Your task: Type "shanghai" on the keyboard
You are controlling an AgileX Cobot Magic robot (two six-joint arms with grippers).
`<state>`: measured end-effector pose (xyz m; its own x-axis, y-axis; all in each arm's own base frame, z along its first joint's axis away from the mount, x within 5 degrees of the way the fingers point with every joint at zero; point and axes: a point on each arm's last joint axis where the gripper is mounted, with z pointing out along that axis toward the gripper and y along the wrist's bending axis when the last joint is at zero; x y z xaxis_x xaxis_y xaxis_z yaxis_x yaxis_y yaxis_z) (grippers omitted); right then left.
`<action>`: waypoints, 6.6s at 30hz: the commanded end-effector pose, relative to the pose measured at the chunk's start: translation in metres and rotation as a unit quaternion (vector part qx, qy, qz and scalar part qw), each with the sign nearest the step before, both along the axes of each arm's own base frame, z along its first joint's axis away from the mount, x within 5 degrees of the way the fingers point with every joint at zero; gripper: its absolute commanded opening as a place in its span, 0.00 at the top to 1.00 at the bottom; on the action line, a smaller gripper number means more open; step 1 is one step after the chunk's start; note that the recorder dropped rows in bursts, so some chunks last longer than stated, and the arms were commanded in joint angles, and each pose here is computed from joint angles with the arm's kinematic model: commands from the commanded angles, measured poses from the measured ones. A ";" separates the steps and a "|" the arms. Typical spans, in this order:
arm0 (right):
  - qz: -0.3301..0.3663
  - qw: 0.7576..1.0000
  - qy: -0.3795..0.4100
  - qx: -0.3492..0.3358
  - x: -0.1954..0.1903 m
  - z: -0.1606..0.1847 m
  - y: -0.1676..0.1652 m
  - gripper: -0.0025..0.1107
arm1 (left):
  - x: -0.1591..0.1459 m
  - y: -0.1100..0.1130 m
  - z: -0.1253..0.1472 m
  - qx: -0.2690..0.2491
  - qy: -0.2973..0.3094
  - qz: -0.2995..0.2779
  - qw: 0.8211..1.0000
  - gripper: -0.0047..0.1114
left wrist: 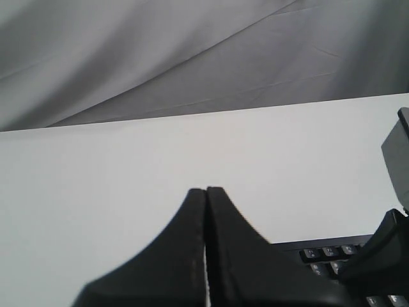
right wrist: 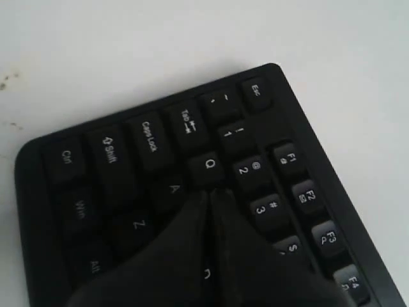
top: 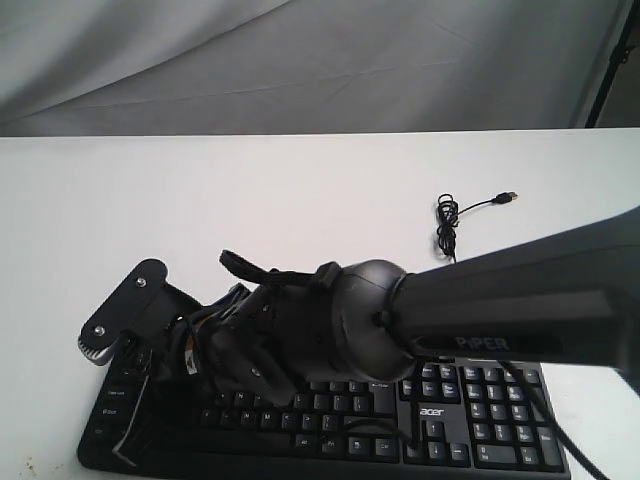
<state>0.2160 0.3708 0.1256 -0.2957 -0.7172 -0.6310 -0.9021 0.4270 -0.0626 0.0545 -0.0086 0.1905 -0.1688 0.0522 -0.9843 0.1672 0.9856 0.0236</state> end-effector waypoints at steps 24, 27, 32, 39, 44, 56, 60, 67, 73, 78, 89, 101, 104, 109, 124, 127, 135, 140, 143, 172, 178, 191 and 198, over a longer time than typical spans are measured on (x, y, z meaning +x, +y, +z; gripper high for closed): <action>0.004 1.000 0.004 -0.007 -0.001 -0.010 0.003 0.98 | 0.000 0.000 -0.001 -0.001 -0.001 -0.002 1.000 0.96; 0.004 1.000 0.004 -0.007 -0.001 -0.010 0.003 0.98 | 0.000 0.000 -0.001 -0.001 -0.001 -0.002 1.000 0.96; 0.004 1.000 0.005 -0.009 -0.001 -0.011 0.003 0.98 | 0.000 0.000 -0.001 -0.001 -0.001 -0.002 1.000 0.96; 0.007 1.000 0.003 -0.013 -0.001 -0.011 0.002 0.98 | 0.000 0.000 -0.001 -0.001 -0.001 -0.002 1.000 0.96; 0.023 1.000 -0.016 -0.014 -0.004 0.017 -0.004 0.98 | 0.000 0.000 -0.001 -0.001 -0.001 -0.002 1.000 0.96; -0.044 0.999 0.006 0.003 -0.013 0.016 -0.070 0.98 | 0.000 0.000 -0.001 -0.001 -0.001 -0.002 1.000 0.96; -0.047 0.999 0.006 0.006 -0.012 0.011 -0.069 0.98 | 0.000 0.000 -0.001 -0.001 -0.001 -0.002 1.000 0.96; -0.047 0.999 0.009 0.004 -0.012 0.008 -0.068 0.98 | 0.000 0.000 -0.001 -0.001 -0.001 -0.002 1.000 0.96; -0.048 0.999 0.014 -0.003 -0.013 0.007 -0.069 0.98 | 0.000 0.000 -0.001 -0.001 -0.001 -0.002 1.000 0.96; -0.051 0.998 0.021 -0.009 -0.013 0.002 -0.070 0.98 | 0.000 0.000 -0.001 -0.001 -0.001 -0.002 1.000 0.96; -0.047 0.999 0.023 -0.013 -0.015 -0.008 -0.066 0.98 | 0.000 0.000 -0.001 -0.001 -0.001 -0.002 1.000 0.96; -0.049 0.998 0.027 -0.015 -0.016 -0.008 -0.067 0.98 | 0.000 0.000 -0.001 -0.001 -0.001 -0.002 1.000 0.96; -0.049 0.998 0.028 -0.016 -0.016 -0.008 -0.067 0.98 | 0.000 0.000 -0.001 -0.001 -0.001 -0.002 1.000 0.96; -0.047 0.998 0.025 -0.014 -0.016 -0.004 -0.067 0.98 | 0.000 0.000 -0.001 -0.001 -0.001 -0.002 1.000 0.96; 0.024 0.999 0.010 -0.022 -0.010 0.033 0.009 0.98 | 0.000 0.000 -0.001 -0.001 -0.001 -0.002 1.000 0.96; 0.031 0.999 0.014 -0.031 -0.007 0.024 0.026 0.98 | 0.000 0.000 -0.001 -0.001 -0.001 -0.002 1.000 0.96; 0.031 0.999 0.014 -0.035 -0.001 0.013 0.032 0.98 | 0.000 0.000 -0.001 -0.001 -0.001 -0.002 1.000 0.96; 0.028 0.999 0.014 -0.037 0.003 0.007 0.031 0.98 | 0.000 0.000 -0.001 -0.001 -0.001 -0.002 1.000 0.96; 0.028 0.999 0.009 -0.033 0.004 0.007 0.031 0.98 | 0.000 0.000 -0.001 -0.001 -0.001 -0.002 1.000 0.96; 0.027 0.998 0.013 -0.050 0.009 -0.010 0.029 0.98 | 0.000 0.000 -0.001 -0.001 -0.001 -0.002 1.000 0.96; 0.027 0.998 0.012 -0.049 0.008 -0.005 0.029 0.98 | 0.000 0.000 -0.001 -0.001 -0.001 -0.002 1.000 0.96; 0.002 0.999 0.010 -0.052 -0.007 0.034 -0.015 0.98 | 0.000 0.000 -0.001 -0.001 -0.001 -0.002 1.000 0.96; -0.061 0.997 0.043 -0.024 -0.022 0.016 -0.077 0.98 | 0.000 0.000 -0.001 -0.001 -0.001 -0.002 1.000 0.96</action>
